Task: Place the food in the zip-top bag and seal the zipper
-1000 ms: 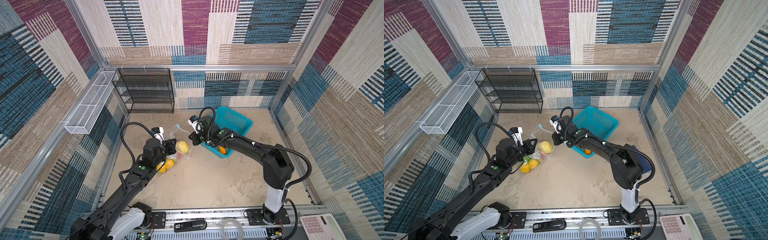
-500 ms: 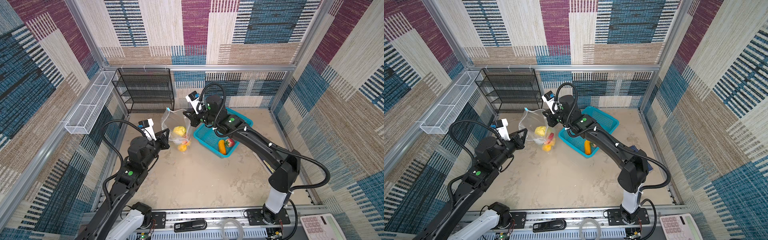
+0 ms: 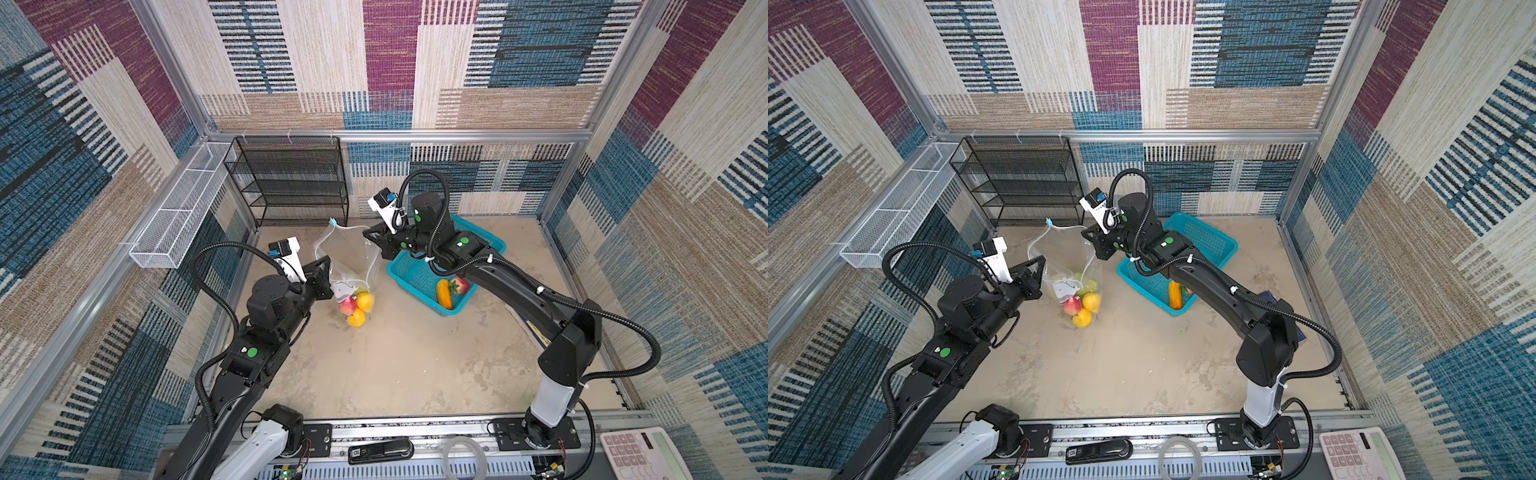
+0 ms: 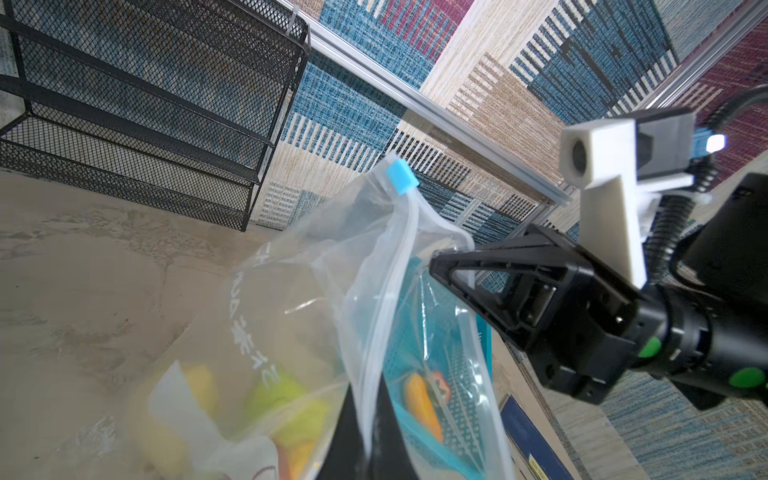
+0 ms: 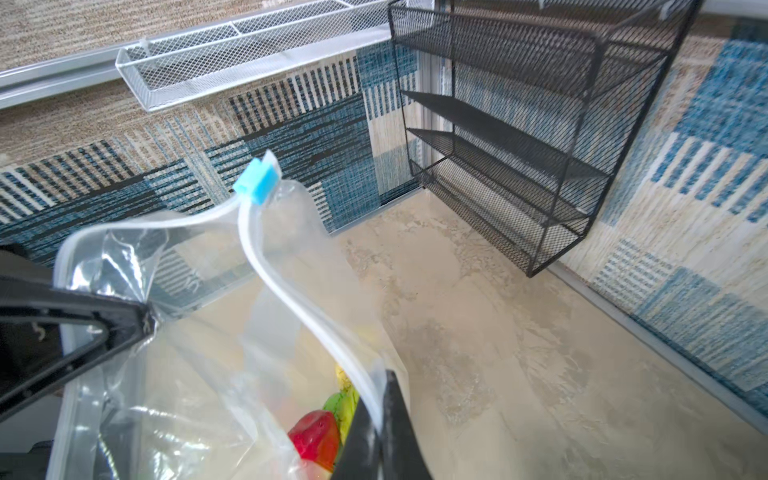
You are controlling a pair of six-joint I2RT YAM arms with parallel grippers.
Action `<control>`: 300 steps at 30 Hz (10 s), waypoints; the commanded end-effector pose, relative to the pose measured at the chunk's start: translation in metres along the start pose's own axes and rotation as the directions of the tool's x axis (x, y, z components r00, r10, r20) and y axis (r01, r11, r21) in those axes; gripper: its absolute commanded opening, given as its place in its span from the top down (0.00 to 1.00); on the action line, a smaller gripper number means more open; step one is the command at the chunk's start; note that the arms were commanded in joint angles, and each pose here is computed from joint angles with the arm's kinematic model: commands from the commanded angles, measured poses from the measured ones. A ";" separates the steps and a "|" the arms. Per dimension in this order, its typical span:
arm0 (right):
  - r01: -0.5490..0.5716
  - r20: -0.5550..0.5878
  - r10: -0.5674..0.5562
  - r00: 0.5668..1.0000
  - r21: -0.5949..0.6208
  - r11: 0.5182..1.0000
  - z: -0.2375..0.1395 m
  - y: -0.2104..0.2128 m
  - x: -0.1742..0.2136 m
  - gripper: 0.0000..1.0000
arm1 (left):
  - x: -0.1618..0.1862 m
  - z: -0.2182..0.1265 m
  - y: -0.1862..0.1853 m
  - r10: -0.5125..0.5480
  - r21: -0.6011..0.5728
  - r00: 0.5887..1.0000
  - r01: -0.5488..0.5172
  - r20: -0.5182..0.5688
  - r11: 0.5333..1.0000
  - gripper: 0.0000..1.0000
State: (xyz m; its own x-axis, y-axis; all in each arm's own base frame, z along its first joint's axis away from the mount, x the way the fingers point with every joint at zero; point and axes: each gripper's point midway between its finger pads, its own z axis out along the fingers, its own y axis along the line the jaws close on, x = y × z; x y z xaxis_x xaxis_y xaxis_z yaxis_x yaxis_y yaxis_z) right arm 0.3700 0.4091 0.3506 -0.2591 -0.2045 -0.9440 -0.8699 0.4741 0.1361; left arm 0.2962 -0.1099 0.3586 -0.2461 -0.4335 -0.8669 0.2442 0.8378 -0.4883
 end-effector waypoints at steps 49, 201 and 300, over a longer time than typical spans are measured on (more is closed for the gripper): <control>-0.253 -0.375 0.692 0.617 0.738 0.625 -0.097 -0.163 0.285 0.42 | 0.101 0.056 -0.016 -0.053 0.205 0.945 0.125 -0.322 0.971 1.00; 0.030 -0.434 0.595 0.677 0.824 0.566 -0.131 -0.233 0.275 0.23 | 0.113 0.061 0.005 -0.136 0.111 0.940 0.178 -0.314 0.978 1.00; -0.338 -0.435 0.739 0.515 0.689 0.641 -0.113 -0.152 0.322 0.28 | 0.116 0.057 0.010 -0.080 0.107 0.948 0.118 -0.308 0.987 1.00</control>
State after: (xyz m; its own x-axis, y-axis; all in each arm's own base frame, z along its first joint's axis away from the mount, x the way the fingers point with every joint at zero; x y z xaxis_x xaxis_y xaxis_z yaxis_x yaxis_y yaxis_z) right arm 0.3594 0.1459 0.0502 -0.9679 -0.1563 -0.1969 -0.1705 0.9837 0.0573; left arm 0.3228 -0.1753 0.2468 -0.5639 -0.3879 -0.7291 0.3114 0.7178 -0.6227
